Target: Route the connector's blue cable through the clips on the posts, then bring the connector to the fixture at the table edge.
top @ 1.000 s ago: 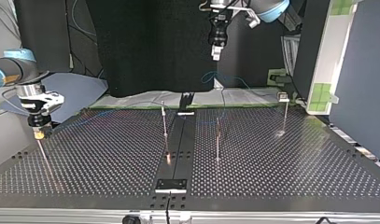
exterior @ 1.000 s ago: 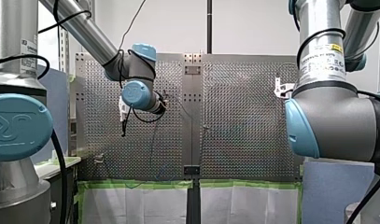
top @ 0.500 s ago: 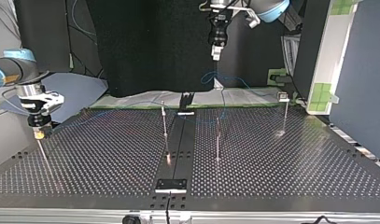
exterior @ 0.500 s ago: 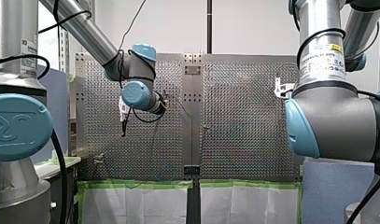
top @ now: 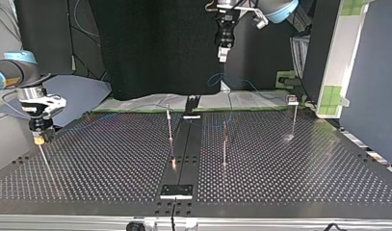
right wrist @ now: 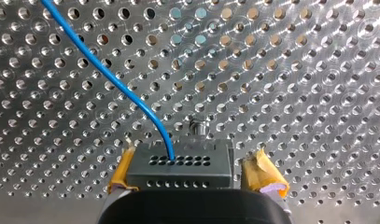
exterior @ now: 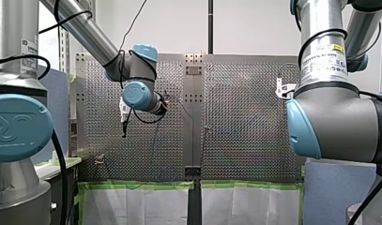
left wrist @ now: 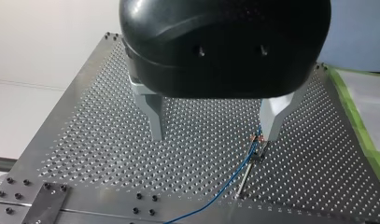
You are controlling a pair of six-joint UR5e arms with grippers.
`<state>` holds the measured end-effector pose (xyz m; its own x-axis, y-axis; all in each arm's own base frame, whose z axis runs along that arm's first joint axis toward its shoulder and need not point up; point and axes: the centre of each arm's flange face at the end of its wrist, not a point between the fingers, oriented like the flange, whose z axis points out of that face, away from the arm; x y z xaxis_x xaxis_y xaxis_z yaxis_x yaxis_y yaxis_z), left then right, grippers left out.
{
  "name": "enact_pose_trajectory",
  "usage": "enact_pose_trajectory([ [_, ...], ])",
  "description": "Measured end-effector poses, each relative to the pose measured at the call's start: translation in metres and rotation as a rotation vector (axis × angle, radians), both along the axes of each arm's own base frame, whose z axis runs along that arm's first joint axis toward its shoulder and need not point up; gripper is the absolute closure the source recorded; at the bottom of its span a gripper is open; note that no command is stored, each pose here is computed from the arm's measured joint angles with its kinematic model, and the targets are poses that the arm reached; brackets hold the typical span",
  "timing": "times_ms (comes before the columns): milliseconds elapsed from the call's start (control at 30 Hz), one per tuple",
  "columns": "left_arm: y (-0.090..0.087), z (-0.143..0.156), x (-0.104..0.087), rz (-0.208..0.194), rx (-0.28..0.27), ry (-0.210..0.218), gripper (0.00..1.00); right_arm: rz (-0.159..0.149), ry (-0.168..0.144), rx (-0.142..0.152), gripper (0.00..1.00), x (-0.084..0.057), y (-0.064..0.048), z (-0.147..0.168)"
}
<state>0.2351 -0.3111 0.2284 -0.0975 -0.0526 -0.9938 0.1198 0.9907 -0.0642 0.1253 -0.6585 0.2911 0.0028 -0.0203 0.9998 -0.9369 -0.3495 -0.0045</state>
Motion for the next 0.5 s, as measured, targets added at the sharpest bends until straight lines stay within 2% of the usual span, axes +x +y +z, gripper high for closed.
enact_pose_trajectory([
  [500,-0.0041,-0.0024,-0.0037,-0.031,-0.002,0.003,0.0,0.0,0.0,0.0,0.0,0.0,0.0,-0.0001],
])
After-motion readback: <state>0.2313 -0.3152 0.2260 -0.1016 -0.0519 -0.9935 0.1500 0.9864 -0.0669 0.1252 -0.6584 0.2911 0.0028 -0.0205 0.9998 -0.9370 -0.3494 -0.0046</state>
